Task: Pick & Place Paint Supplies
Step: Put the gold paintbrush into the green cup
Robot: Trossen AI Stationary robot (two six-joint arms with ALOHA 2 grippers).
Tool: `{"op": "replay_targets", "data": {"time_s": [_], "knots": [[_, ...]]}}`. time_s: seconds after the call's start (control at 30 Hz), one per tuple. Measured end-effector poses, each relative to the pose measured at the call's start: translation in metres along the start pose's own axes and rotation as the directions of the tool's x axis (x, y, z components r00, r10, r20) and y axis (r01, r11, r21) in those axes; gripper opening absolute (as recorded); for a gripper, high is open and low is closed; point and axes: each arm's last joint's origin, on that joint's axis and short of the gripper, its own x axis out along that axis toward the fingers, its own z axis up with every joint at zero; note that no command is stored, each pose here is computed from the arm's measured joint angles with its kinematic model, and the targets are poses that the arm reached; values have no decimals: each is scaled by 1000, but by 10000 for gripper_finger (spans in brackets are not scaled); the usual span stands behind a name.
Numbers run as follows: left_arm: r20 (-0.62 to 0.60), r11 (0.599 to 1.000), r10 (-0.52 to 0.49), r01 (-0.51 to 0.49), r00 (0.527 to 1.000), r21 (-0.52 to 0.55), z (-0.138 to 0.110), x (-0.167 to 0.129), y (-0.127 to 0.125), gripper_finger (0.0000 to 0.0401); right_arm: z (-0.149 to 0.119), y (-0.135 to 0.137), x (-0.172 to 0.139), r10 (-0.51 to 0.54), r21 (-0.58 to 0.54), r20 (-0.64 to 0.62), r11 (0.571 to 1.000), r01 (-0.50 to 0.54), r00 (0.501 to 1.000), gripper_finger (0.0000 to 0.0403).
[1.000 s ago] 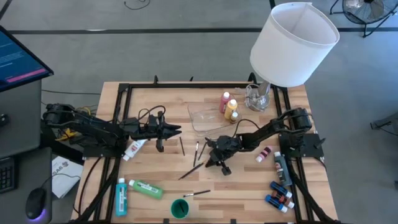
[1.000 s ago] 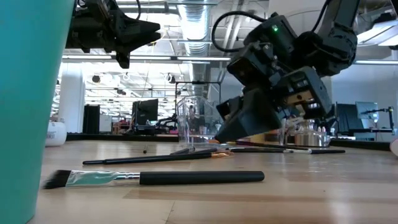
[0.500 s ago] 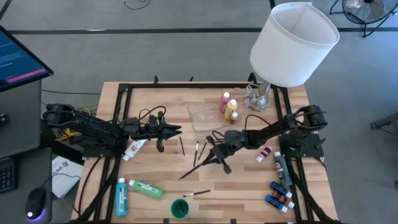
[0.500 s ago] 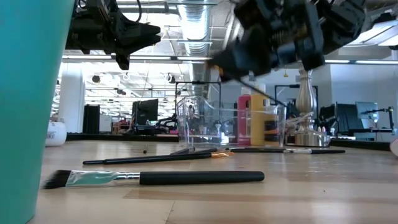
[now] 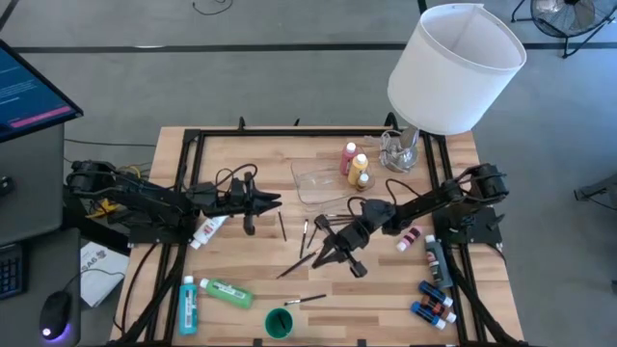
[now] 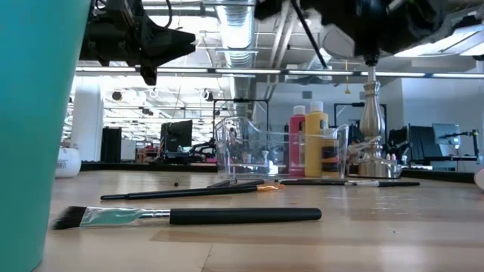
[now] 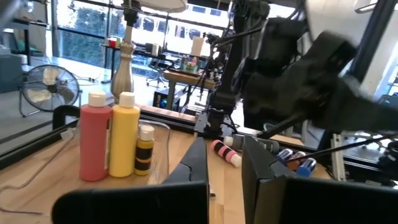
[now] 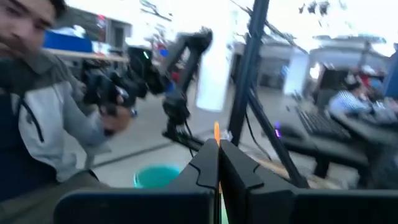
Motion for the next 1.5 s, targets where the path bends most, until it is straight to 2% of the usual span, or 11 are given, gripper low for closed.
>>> {"op": "replay_targets", "data": {"time_s": [0.2,0.5,0.77,0.9,1.03,1.27,1.4,1.5], "knots": [[-13,1000,11,-10,1000,28,-1,0,1,1,10,-2,38,134,-27,76,991,-133,988,0],[-62,999,36,-33,997,41,-6,0,4,1,-3,-16,92,304,56,125,948,-313,944,0],[-128,998,57,-55,990,13,-24,-13,10,1,17,-9,115,351,-1,203,933,-359,914,0],[-146,984,162,-170,976,-48,-35,-24,17,1,25,1,122,351,-38,233,935,-352,907,0],[-136,958,234,-252,963,-136,-44,-36,21,1,33,9,126,281,-65,292,959,-275,914,0],[-104,957,178,-196,979,-212,-46,-45,7,1,38,32,135,126,-89,327,991,-102,937,0],[-83,958,163,-178,983,-227,-46,-49,-7,1,41,52,141,53,-131,336,991,-9,940,0],[-56,954,166,-175,984,-243,-45,-53,-16,1,43,66,145,38,-164,345,986,21,938,0]]}}
